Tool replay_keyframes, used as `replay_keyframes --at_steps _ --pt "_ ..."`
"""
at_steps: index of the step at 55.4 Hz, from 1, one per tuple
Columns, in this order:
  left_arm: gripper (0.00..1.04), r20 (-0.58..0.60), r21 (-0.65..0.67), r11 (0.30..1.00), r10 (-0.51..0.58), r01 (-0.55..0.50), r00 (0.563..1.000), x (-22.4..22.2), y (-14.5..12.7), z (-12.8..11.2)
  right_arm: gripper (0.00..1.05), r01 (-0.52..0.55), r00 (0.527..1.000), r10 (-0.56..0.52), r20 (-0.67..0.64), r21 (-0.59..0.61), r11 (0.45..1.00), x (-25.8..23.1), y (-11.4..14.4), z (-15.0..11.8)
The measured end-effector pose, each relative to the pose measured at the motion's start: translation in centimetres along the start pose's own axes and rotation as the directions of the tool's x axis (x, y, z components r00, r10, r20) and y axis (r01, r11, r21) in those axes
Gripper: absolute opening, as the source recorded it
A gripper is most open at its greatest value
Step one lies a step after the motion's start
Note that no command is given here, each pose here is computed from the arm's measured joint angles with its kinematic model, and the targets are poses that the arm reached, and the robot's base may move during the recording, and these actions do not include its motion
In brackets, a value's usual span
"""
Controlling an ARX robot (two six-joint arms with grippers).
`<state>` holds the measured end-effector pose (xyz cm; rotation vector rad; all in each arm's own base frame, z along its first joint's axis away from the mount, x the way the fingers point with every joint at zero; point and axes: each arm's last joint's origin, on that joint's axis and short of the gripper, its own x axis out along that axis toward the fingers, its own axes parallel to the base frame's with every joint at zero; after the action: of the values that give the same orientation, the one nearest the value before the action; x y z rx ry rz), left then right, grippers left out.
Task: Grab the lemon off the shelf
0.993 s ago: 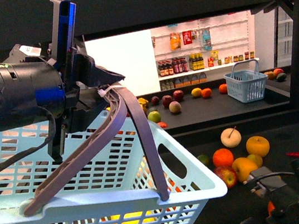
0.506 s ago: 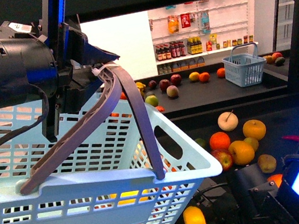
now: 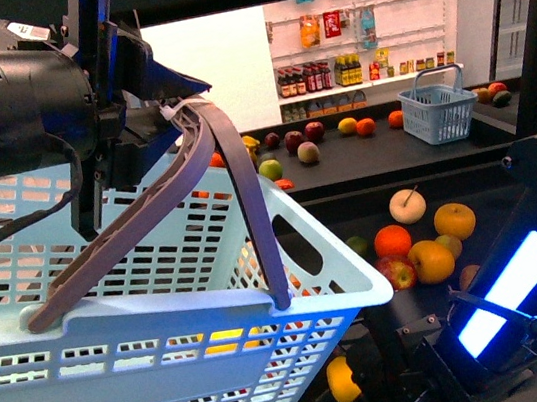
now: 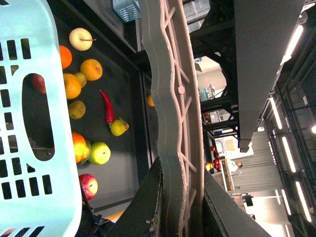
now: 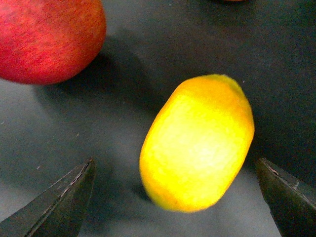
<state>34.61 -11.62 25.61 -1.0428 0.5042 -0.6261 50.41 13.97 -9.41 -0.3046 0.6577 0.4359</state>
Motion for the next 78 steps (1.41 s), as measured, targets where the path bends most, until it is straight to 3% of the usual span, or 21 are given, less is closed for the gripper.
replay_keyframes --at_steps 11,19,23,27,42,54,61,70,78 --pt "0.12 0.000 0.000 1.000 0.000 0.000 1.000 0.0 0.0 0.0 0.96 0.028 0.999 -0.028 0.016 -0.008 1.000 1.6 -0.6 0.7" --pt "0.12 0.000 0.000 1.000 0.000 0.000 1.000 0.0 0.0 0.0 0.76 0.022 1.000 -0.022 0.012 -0.009 1.000 1.7 -0.5 0.8" --pt "0.12 0.000 0.000 1.000 0.000 0.000 1.000 0.0 0.0 0.0 0.61 0.020 1.000 -0.020 0.018 -0.004 1.000 1.7 -0.4 0.8" --pt "0.12 0.000 0.000 1.000 0.000 0.000 1.000 0.0 0.0 0.0 0.55 0.022 0.999 -0.022 0.023 0.003 1.000 1.7 -0.4 0.6" --pt "0.12 0.000 0.000 1.000 0.000 0.000 1.000 0.0 0.0 0.0 0.50 0.060 0.997 -0.063 0.050 0.061 0.996 -1.0 -2.2 0.5" --pt "0.12 0.000 0.000 1.000 0.000 0.000 1.000 0.0 0.0 0.0 0.50 0.199 0.952 -0.214 0.221 0.089 0.976 -8.9 -9.3 3.0" --pt "0.12 0.000 0.000 1.000 0.000 0.000 1.000 0.0 0.0 0.0 0.50 0.238 0.917 -0.262 0.302 0.115 0.964 -14.1 -12.0 4.1" --pt "0.12 -0.001 0.000 1.000 0.000 0.000 1.000 0.0 0.0 0.0 0.50 0.196 0.868 -0.261 0.422 0.192 0.962 -22.2 -12.9 7.2" --pt "0.12 0.000 0.000 1.000 0.000 0.000 1.000 0.0 0.0 0.0 0.50 0.093 0.824 -0.199 0.530 0.220 0.971 -28.0 -11.1 10.7"
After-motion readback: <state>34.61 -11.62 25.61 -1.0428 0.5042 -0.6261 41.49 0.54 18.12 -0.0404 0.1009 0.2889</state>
